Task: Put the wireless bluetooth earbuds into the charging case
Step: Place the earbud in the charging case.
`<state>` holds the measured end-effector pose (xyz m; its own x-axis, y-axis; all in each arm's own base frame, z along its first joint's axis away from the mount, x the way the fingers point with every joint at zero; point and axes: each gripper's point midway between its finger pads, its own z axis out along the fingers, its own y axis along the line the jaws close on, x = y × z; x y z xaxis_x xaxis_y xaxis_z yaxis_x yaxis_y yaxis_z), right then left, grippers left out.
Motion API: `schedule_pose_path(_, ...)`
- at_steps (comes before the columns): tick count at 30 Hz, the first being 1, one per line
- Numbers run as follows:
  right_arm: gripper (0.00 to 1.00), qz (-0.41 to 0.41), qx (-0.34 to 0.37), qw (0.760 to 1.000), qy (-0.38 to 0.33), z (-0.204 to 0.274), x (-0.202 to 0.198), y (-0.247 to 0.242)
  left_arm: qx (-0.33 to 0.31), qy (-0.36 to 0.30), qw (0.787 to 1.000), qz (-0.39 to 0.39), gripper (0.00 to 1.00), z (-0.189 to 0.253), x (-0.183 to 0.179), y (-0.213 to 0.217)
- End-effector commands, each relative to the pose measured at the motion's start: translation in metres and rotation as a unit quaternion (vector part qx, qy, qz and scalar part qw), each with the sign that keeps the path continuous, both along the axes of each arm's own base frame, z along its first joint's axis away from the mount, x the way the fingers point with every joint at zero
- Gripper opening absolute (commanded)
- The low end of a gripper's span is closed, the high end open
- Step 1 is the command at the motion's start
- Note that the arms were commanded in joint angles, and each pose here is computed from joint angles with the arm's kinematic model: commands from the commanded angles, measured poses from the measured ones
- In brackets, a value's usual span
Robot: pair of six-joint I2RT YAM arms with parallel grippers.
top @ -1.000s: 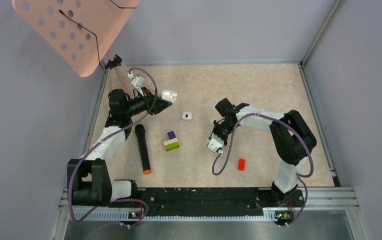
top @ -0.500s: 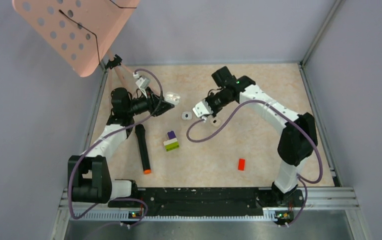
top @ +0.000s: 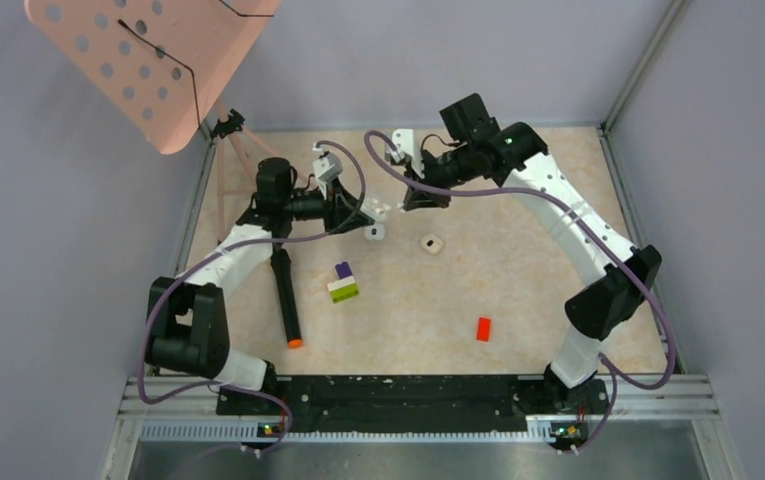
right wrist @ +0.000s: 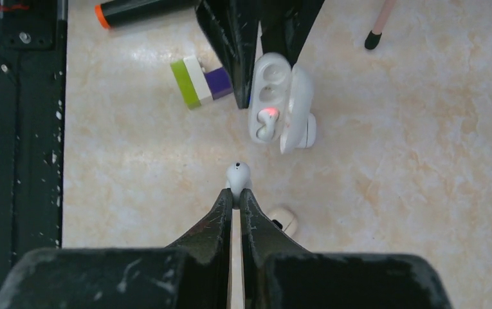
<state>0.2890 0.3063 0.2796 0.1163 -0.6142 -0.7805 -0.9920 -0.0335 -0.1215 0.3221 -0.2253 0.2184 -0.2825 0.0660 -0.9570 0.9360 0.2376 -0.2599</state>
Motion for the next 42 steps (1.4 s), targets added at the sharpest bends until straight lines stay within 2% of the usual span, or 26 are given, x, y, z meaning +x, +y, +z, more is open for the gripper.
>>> schedule_pose_path(1, 0.00, -0.072, 0.056, 0.993, 0.071, 0.034, 0.007, 0.018, 0.004, -0.058, 0.996, -0.065, 0.00, 0.014, -0.010, -0.011)
schedule_pose_path(4, 0.00, -0.074, 0.066, 0.991, 0.092, 0.038, 0.010, 0.028, 0.001, -0.059, 0.995, -0.083, 0.00, 0.016, -0.013, -0.015)
schedule_pose_path(12, 0.00, -0.063, 0.062, 0.992, 0.094, 0.030, 0.012, 0.042, -0.013, -0.055, 0.992, -0.110, 0.00, 0.030, -0.019, -0.020)
schedule_pose_path(33, 0.00, -0.041, 0.048, 0.995, 0.073, 0.028, 0.008, 0.046, -0.019, -0.043, 0.995, -0.093, 0.00, 0.044, -0.008, -0.030)
schedule_pose_path(42, 0.00, -0.045, 0.029, 0.997, 0.055, 0.017, 0.015, 0.048, -0.030, -0.053, 0.992, -0.108, 0.00, 0.054, -0.013, -0.031)
